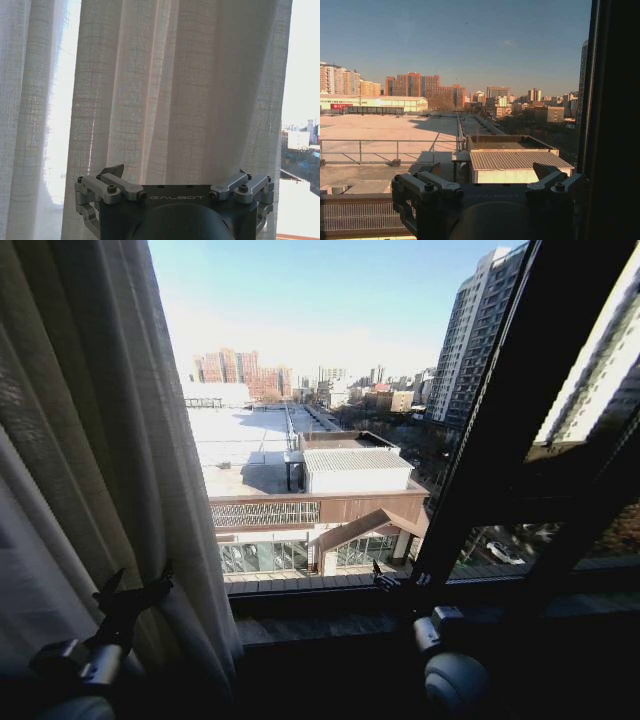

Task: Open the curtains by pulling them apart, changing their state from closed to fully open.

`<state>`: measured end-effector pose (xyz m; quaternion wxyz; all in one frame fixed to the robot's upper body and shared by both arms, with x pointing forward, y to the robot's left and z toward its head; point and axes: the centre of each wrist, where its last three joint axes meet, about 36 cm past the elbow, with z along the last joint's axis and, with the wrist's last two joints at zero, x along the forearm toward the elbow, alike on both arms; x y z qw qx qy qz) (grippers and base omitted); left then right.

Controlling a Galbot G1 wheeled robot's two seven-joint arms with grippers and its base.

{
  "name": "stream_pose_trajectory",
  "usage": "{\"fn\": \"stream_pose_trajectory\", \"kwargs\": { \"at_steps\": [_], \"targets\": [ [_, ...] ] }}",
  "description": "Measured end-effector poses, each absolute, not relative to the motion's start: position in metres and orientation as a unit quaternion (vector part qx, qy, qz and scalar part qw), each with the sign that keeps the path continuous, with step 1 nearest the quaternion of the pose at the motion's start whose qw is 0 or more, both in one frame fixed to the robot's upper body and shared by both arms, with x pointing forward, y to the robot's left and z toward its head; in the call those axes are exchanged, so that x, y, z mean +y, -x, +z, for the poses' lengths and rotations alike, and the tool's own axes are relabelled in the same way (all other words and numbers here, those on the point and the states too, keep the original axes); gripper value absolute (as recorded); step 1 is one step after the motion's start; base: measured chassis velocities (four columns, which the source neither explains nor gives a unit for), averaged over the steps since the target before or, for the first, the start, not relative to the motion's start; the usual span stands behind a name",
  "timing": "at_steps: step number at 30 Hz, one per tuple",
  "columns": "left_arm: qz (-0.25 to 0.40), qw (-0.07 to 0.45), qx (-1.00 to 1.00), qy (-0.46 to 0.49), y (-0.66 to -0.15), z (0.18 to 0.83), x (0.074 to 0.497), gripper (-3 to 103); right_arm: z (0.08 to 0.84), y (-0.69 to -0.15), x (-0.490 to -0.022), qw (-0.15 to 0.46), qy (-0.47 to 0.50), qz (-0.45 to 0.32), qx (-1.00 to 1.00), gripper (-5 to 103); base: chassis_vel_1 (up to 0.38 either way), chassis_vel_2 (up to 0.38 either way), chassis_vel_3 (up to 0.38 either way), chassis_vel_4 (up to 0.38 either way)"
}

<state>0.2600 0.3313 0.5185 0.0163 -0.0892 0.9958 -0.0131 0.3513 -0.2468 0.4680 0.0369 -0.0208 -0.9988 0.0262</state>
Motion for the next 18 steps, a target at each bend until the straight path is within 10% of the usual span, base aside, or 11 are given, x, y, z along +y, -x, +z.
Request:
{"fn": "stream_pose_trajectory", "kwargs": {
  "at_steps": [18],
  "targets": [
    [0.002,-0.005,0.999,0.044,-0.290,0.510,0.346,100,0.452,-0.379,-0.285,0.030,0.056,0.064,-0.996,100,0.000,0.000,0.000,0.000]
  ]
}}
